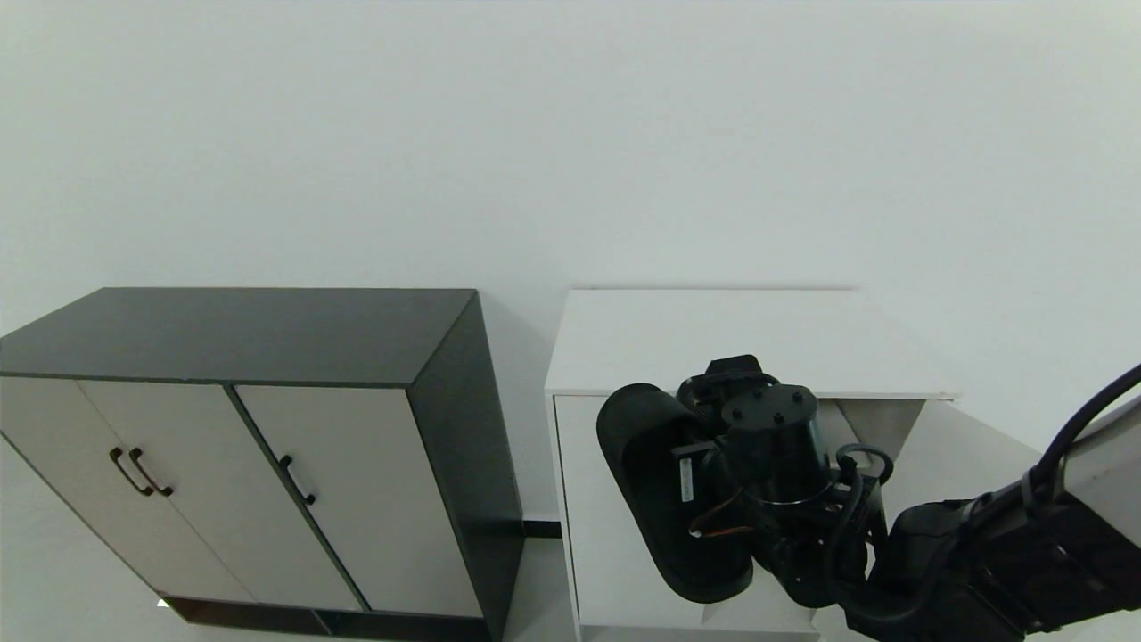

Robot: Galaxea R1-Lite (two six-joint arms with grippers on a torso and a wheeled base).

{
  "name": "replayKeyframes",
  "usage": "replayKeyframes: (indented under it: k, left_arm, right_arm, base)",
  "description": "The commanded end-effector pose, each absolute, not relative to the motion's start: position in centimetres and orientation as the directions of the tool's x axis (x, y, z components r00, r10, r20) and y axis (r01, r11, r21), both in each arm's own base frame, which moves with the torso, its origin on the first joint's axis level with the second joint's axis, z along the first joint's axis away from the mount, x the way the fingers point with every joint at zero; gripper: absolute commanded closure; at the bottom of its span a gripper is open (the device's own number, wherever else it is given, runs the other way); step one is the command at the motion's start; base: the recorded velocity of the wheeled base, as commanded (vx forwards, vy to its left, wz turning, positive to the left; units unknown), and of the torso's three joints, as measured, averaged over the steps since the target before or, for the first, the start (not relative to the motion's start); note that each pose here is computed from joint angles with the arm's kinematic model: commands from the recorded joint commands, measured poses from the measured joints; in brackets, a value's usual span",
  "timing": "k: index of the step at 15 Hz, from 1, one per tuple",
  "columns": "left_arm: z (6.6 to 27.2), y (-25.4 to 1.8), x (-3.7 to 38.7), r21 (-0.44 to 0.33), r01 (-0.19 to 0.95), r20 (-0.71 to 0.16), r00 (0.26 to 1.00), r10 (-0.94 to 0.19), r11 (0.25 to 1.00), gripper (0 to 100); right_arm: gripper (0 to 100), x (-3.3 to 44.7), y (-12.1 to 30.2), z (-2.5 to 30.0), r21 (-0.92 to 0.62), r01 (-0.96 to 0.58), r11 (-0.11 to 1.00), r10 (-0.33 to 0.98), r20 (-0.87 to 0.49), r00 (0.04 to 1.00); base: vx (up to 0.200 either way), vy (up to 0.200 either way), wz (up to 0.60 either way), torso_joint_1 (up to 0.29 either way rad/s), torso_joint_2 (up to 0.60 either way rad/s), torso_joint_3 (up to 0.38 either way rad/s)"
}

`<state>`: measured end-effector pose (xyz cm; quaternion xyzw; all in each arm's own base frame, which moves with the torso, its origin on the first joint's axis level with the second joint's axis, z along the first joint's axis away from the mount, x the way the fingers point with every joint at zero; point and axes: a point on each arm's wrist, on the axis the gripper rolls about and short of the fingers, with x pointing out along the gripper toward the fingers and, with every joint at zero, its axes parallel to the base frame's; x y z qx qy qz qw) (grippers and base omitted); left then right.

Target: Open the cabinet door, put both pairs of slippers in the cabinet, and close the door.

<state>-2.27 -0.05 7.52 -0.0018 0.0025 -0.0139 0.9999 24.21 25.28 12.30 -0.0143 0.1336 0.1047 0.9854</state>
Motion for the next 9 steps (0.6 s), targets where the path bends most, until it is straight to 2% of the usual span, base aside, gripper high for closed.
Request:
replayKeyframes:
  k: [1,6,9]
  left_arm:
    - [7.52,-0.05,-2.26,-0.003,0.028,-0.006,1.0,-0.028,1.0,100]
    - [7.52,-0.05,-2.26,-0.003,0.028,-0.006,1.0,-0.028,1.0,100]
    - [7.52,-0.05,-2.26,-0.003,0.028,-0.006,1.0,-0.028,1.0,100]
  right_arm:
    - [100,24.09,25.47,12.14,-0.004,-0.215,0.977,0.206,-0.269,0.941]
    - [100,24.12,25.5,12.15,-0.001,-0.215,0.977,0.207,-0.266,0.942]
    - [100,24.13,25.51,12.1,0.0,-0.215,0.977,0.207,-0.265,0.942]
  base:
    - [0.0,0.0,0.0,0.0,0.0,0.0]
    - [0.0,0.0,0.0,0.0,0.0,0.0]
    - [0.0,-0.2,0.0,-0.001,0.0,0.007]
